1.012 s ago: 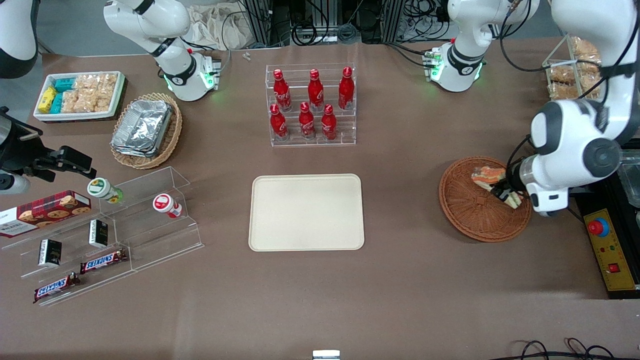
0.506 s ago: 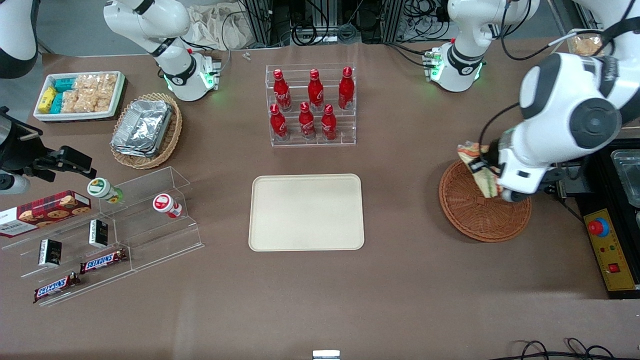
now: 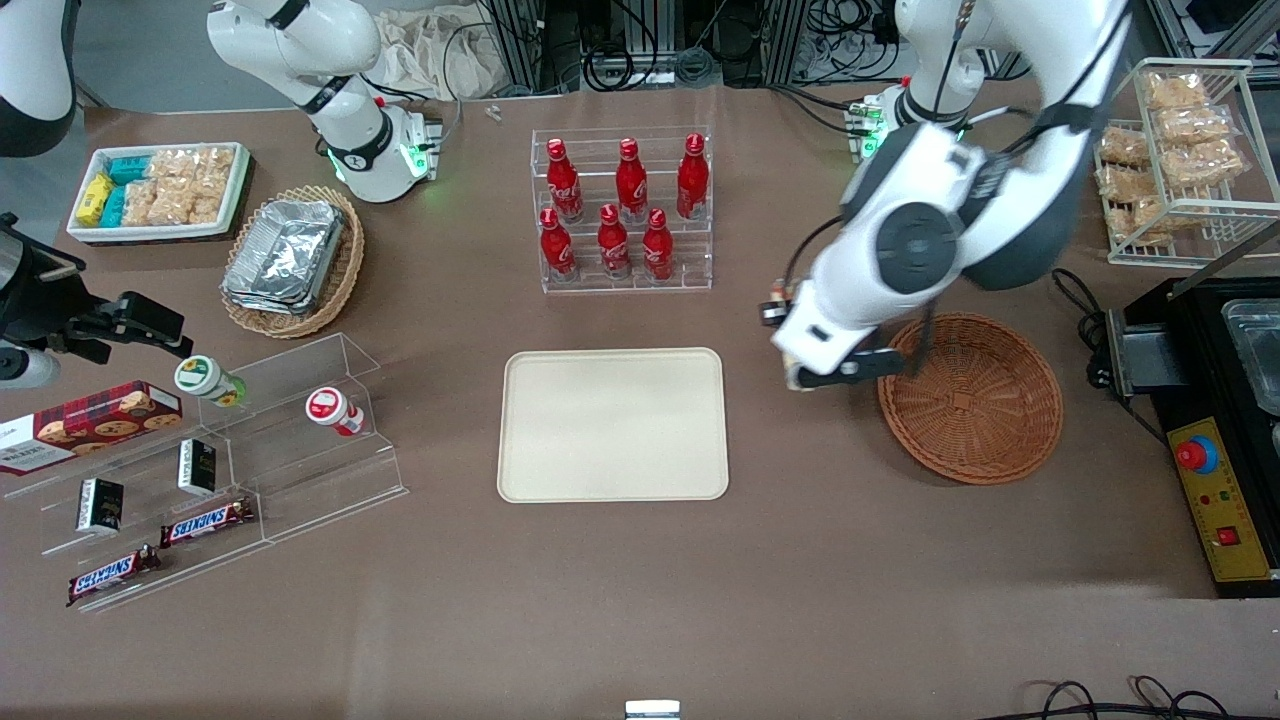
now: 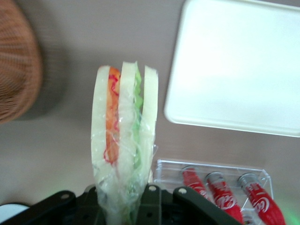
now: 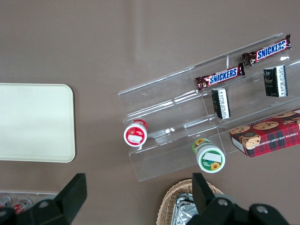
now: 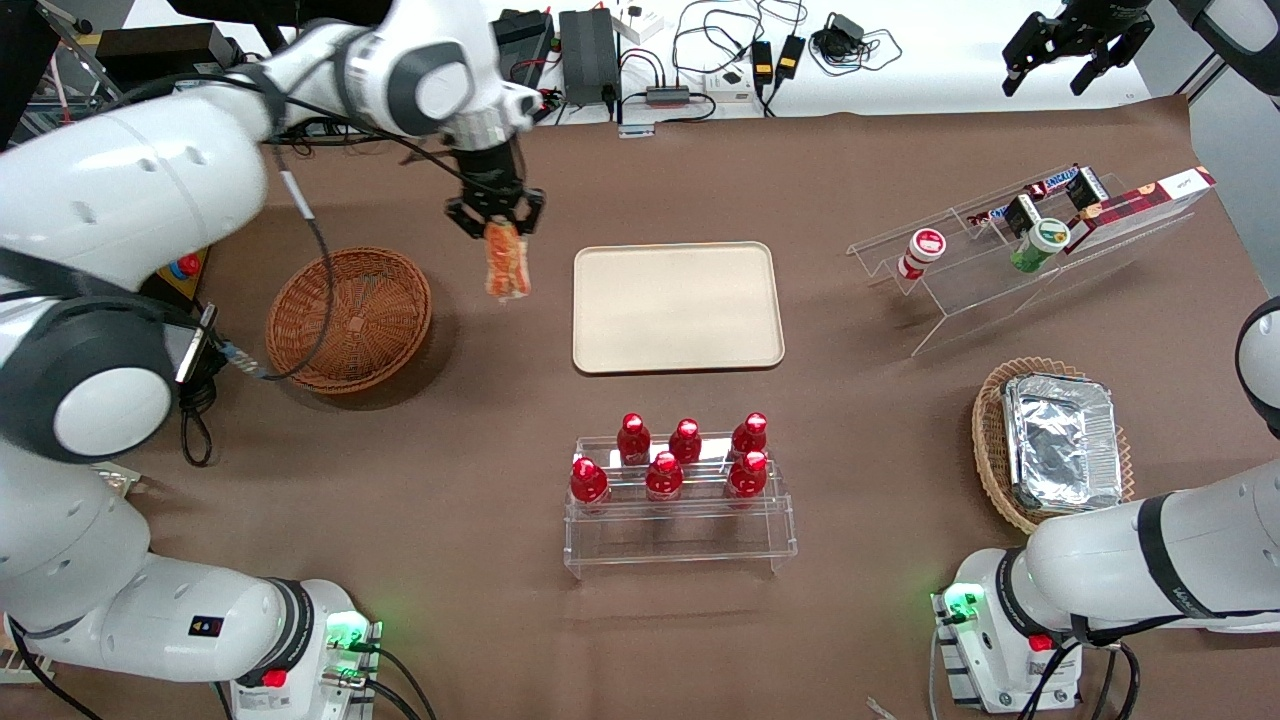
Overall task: Place sandwich from basket to tray
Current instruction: 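Carry the held sandwich with the left gripper over to the cream tray, then lower the sandwich onto the tray and open the left gripper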
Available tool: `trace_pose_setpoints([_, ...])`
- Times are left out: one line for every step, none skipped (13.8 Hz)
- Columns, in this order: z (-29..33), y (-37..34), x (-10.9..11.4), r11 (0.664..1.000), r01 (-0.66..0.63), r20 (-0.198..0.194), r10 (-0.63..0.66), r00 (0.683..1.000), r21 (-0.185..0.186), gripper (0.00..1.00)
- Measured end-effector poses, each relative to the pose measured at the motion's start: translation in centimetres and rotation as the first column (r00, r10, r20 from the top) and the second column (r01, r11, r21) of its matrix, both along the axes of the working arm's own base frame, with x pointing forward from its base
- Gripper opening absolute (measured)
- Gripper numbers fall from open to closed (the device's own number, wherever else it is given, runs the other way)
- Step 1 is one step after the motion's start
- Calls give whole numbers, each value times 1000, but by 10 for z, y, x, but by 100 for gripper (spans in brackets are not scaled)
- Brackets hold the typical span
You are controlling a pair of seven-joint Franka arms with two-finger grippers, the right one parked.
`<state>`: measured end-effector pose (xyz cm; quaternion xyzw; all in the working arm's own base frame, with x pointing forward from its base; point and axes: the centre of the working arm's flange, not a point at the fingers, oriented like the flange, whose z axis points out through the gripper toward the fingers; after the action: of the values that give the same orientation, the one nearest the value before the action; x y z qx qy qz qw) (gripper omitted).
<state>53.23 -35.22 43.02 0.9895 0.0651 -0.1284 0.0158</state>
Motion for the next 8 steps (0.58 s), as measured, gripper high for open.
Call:
trace_pose_setpoints([-15,-30,1,1000,17,12,-17,1000,1,19])
trace_pose_setpoints([-32,-54,5,999,32,20,-32,999,-13,19])
trace_pose_setpoints([-51,-73,12,998,45,38,-44,998,-34,19])
trace_pose_setpoints([-71,-88,18,997,56,67,-53,996,-51,19])
trace_pose_setpoints([-92,-97,24,996,67,96,-61,993,-60,19])
trace_pose_setpoints([-113,-102,27,995,73,112,-66,992,-64,19])
trace_pose_setpoints([-131,-103,30,995,74,113,-67,991,-64,19])
trace_pose_setpoints([-148,-103,32,995,79,114,-72,991,-55,19])
